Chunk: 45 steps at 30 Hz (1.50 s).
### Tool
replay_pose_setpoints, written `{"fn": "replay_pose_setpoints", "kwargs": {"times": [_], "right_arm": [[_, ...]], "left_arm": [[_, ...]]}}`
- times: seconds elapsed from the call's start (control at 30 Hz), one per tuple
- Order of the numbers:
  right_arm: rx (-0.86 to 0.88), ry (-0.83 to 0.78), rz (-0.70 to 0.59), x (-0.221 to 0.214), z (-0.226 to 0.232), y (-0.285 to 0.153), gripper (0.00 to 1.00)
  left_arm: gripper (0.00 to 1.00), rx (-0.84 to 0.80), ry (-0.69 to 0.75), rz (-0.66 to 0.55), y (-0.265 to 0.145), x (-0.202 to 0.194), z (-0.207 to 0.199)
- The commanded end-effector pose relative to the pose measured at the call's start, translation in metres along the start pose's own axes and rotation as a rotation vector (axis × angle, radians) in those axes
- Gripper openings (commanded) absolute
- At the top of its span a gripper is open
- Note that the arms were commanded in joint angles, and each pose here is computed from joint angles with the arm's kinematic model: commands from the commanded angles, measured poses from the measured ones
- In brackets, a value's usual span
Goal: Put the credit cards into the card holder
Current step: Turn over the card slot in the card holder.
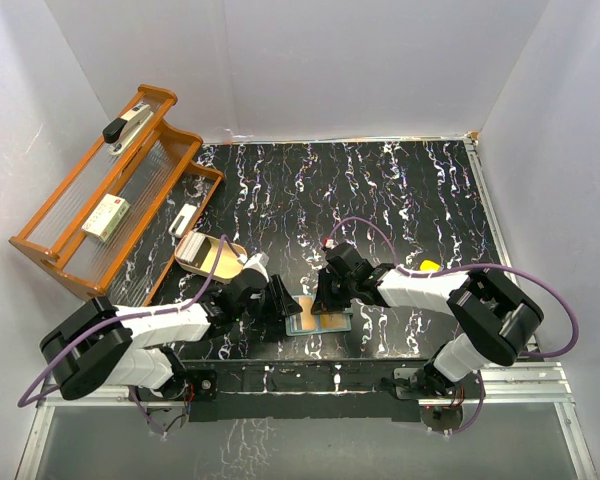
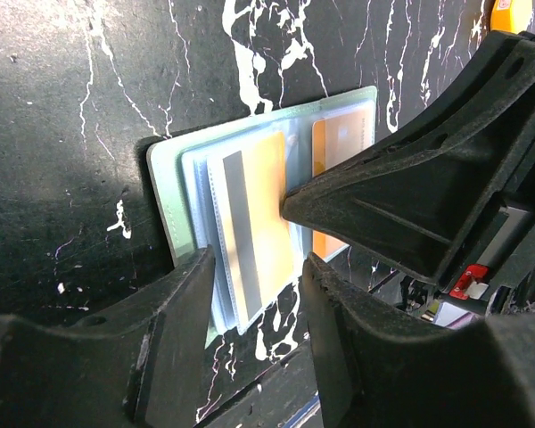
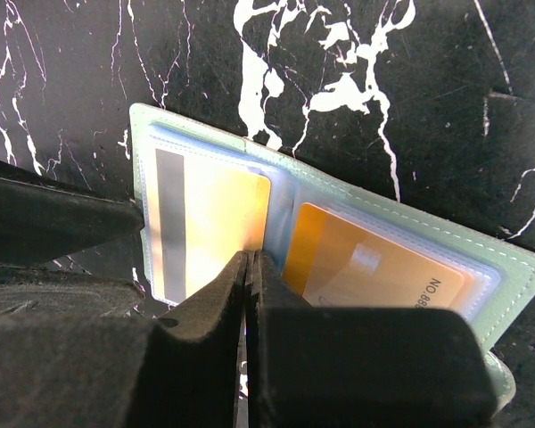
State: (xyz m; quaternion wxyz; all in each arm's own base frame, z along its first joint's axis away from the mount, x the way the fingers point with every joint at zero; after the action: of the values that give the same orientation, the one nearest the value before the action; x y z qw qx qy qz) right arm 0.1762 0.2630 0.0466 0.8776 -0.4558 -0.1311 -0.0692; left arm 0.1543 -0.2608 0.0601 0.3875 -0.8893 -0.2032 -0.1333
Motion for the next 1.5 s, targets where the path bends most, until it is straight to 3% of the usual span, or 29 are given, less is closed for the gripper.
{"fn": "replay_pose_setpoints", "kwargs": {"times": [0.0,0.5,0.73,0.9,1.17,1.47], "right_arm": [[-0.048,-0.006,-0.006,-0.005,-0.013,0.006,0.0],[-0.048,-0.006,-0.008,-0.005,-0.013,0.006,0.0],[-0.042,-0.012,-0.044,0.003,-0.006,-0.003,0.0],[-0.048,-0.032,-0.091,0.015,0.003,-0.019,0.09],[-0.137,-0.081,-0.165,0.026,-0.001,-0.053,0.27],[-0.17,-0.084,-0.24,0.03,-0.006,-0.071,0.36]], "left_arm": [[0.41,-0.027,-0.011,-0.021,0.002,0.004,-0.003],[0.32,-0.092,-0.016,-0.009,0.004,0.005,-0.018],[0.13,-0.052,0.021,0.016,0.007,0.007,-0.019],[0.0,0.003,0.064,0.049,0.01,0.006,-0.015],[0.0,0.154,0.19,0.064,-0.003,0.02,-0.01],[0.0,0.268,0.275,0.11,-0.008,0.032,-0.012]]}}
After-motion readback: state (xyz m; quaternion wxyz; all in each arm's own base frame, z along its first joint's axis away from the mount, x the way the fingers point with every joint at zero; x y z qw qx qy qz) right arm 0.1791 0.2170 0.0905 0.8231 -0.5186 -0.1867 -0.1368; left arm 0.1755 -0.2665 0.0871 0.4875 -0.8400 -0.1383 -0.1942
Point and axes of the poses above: each gripper's point midway between its finger pads, its own y axis out along the fingers, its own z axis along the line the jaws close on, x = y × z, the point moved 3 cm from there along -y, back along the fingers, and after that the axes turned 2 degrees about y, right-handed, at the moved point
